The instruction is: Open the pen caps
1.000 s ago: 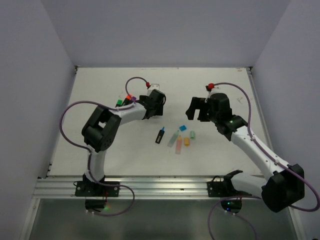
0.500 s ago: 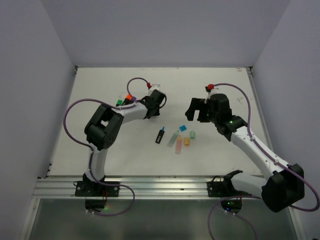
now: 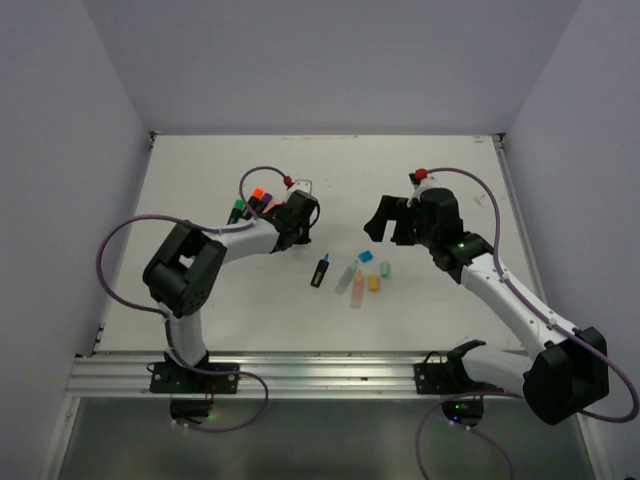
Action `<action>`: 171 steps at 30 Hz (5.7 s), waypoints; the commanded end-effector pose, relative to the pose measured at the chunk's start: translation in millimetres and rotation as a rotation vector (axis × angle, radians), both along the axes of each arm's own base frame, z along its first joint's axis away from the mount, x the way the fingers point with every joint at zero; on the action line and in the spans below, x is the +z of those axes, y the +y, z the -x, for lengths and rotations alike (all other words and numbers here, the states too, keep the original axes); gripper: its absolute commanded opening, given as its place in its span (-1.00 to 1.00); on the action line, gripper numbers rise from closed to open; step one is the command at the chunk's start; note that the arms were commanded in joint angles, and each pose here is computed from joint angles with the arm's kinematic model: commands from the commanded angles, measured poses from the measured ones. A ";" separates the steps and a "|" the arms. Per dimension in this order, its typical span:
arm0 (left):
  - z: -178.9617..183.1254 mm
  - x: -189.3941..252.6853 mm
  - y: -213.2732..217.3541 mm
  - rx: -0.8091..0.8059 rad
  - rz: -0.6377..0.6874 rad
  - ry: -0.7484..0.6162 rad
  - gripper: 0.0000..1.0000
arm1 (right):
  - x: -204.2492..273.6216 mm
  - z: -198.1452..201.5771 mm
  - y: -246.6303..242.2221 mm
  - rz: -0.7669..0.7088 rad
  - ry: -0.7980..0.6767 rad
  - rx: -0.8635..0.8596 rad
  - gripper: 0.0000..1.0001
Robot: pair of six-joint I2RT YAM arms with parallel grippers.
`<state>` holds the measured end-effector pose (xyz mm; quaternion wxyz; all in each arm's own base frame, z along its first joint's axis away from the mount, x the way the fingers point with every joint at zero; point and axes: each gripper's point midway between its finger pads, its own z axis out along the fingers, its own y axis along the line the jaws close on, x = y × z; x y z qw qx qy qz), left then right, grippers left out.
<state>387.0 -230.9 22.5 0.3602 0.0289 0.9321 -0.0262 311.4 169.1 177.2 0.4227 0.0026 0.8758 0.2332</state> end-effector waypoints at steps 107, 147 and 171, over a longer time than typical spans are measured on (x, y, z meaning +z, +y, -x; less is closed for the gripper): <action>165.1 196.7 -90.7 -0.960 0.883 -0.303 -1.00 | 104.1 46.6 115.9 -0.545 -0.304 0.649 -1.00; 179.9 110.7 -88.1 -0.813 0.823 -0.077 -1.00 | 184.1 -11.9 32.4 -0.334 -0.588 0.309 -1.00; 81.8 18.6 1.5 -0.178 0.234 -0.038 -0.76 | -67.5 -33.9 70.9 -0.010 0.214 0.209 -1.00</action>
